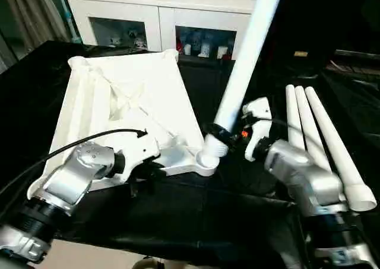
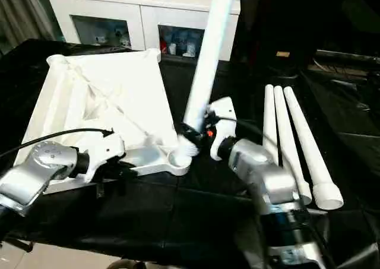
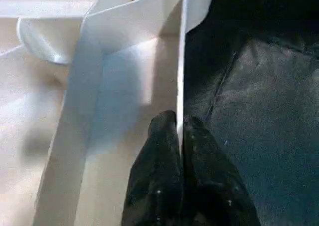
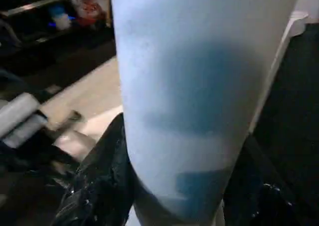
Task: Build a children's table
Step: Insert table leg to table base
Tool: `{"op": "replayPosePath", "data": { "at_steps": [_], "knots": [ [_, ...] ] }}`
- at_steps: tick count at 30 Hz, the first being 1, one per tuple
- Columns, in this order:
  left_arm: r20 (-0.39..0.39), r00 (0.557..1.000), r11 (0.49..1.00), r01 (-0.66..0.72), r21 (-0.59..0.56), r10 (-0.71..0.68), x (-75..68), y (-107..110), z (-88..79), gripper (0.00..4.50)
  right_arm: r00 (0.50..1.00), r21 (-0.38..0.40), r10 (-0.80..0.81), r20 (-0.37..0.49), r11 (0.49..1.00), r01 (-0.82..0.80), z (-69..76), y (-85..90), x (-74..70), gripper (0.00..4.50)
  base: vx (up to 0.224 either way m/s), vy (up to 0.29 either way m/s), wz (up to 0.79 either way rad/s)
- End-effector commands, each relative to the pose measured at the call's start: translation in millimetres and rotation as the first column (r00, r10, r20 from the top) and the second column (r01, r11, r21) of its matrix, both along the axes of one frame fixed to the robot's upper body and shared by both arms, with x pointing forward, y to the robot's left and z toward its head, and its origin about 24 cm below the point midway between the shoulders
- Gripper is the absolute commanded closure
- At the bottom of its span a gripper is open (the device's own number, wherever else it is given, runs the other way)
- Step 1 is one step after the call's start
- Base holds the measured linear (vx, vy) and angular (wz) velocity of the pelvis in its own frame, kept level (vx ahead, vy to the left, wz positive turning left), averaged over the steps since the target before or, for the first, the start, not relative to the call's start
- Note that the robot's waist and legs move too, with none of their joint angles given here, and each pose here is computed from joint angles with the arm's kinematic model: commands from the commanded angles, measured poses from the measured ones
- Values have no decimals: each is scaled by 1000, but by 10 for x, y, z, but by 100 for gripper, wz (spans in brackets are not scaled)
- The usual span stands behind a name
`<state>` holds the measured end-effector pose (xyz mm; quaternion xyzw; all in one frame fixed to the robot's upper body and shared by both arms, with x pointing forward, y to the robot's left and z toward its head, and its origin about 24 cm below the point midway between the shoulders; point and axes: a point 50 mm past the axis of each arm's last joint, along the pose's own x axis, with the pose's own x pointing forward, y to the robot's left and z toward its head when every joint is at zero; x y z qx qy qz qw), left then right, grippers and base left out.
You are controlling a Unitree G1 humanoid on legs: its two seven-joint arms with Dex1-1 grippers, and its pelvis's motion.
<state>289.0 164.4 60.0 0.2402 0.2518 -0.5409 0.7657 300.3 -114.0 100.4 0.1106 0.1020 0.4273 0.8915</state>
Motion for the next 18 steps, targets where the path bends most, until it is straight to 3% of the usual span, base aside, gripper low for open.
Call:
{"op": "replayPosePath", "data": {
  "at_steps": [1,9,18],
  "knots": [
    [-9,1000,1000,4,-8,-4,-17,-39,-37,450,1000,22,7,1,1000,-7,54,-51,-3,263,0,0,0],
    [-12,998,998,53,-29,-54,-2,-188,-64,450,1000,-170,8,-8,985,-10,-134,-121,75,263,0,0,0],
    [-6,998,998,62,-33,-62,6,-194,-69,450,1000,-172,-1,-24,985,-3,-180,-73,141,263,0,0,0]
  ]
}}
